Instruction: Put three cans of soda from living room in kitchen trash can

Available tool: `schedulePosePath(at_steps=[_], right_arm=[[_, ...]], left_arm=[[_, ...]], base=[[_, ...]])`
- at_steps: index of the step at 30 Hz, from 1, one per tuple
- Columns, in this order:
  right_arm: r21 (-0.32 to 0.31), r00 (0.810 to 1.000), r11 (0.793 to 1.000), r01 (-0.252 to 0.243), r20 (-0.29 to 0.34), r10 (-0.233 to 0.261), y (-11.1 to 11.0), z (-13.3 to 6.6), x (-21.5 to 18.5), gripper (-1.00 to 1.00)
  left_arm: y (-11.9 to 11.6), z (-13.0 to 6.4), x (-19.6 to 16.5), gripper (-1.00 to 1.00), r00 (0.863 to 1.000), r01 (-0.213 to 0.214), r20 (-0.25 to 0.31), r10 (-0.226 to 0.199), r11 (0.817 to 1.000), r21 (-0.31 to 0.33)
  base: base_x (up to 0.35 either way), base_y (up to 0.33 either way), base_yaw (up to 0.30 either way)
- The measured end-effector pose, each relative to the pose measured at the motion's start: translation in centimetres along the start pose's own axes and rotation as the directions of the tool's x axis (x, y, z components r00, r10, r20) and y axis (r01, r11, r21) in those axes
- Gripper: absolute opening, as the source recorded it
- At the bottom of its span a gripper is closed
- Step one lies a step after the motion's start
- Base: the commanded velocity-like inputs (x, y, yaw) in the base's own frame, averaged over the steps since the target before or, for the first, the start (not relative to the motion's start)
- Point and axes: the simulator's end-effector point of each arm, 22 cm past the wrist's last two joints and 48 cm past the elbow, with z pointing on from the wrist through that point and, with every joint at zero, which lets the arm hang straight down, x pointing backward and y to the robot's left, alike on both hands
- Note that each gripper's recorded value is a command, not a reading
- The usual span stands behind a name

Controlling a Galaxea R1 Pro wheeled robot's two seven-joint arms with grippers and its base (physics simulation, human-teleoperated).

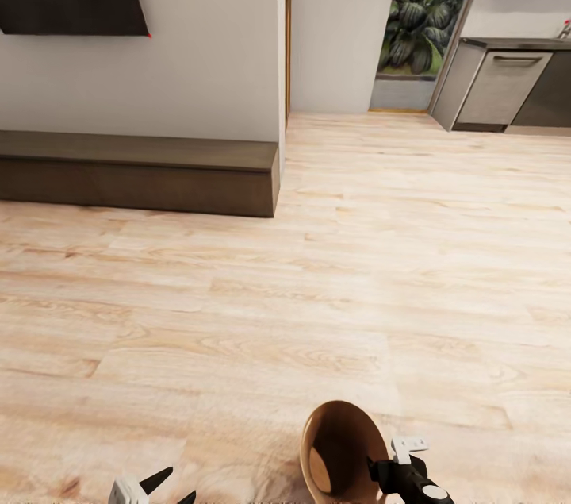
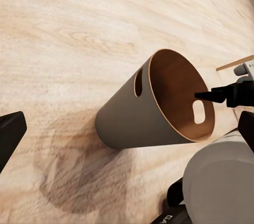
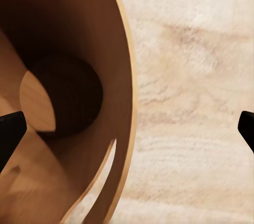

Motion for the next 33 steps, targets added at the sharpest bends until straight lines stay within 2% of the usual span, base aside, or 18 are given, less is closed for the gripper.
schedulePosePath(at_steps=[33], right_arm=[[-0.002,0.999,1.0,-0.001,-0.033,0.0,0.1,0.5,1.6,1.0]], left_arm=[[0.4,0.1,1.0,1.0,1.0,0.022,-0.023,-0.022,1.0,-0.007]], base=[[0.0,0.0,0.0]])
